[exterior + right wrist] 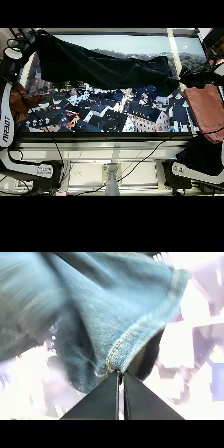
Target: Fold the clothes and pants, and hang the long-sleeved shirts on hangers.
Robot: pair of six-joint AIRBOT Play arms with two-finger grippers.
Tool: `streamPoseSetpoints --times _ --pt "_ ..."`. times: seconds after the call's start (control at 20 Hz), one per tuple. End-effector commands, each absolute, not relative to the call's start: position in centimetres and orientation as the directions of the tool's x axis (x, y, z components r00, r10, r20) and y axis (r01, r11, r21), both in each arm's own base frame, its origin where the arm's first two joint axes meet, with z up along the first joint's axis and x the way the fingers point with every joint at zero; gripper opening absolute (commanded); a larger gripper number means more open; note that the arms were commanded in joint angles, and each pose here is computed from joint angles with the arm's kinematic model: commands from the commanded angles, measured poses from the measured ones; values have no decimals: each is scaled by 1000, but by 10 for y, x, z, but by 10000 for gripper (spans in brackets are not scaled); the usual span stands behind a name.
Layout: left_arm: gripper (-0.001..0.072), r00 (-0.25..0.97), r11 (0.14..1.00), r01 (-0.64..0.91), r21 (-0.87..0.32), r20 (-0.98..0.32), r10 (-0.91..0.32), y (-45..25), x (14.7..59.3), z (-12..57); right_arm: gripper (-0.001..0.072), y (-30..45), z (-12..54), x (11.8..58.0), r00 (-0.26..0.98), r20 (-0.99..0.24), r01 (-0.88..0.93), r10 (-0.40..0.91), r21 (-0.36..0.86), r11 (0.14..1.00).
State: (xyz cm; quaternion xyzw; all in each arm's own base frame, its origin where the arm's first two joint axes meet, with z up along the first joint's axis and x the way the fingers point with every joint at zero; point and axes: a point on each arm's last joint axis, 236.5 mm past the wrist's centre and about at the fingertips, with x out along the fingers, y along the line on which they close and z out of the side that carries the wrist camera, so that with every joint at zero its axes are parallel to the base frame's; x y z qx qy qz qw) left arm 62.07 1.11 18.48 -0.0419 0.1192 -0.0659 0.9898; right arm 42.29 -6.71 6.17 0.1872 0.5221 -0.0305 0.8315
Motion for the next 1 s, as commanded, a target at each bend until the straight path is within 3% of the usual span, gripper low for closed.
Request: streamPoseSetpoints --times 0.0,0.3,0.55,0.65,0.8,0.95 --pt "58 895 967 208 -148 -370 -249 -5 601 155 20 -79 73 377 293 -942 150 163 213 965" --pt "60 671 985 -15 -171 -732 -116 75 547 55 20 -99 73 380 308 -947 128 93 138 982" --pt "60 520 972 -58 -228 -838 -166 89 524 -7 20 -107 64 392 333 -940 78 72 104 992" --pt "61 512 971 -55 -233 -842 -173 86 525 -14 20 -109 38 377 235 -969 11 76 81 997" --pt "60 525 974 -46 -223 -835 -167 85 529 -14 20 -94 -7 332 3 -988 -25 153 153 988" --pt "60 529 975 -46 -219 -833 -162 86 530 -13 20 -92 -32 311 -90 -983 -17 161 163 986"
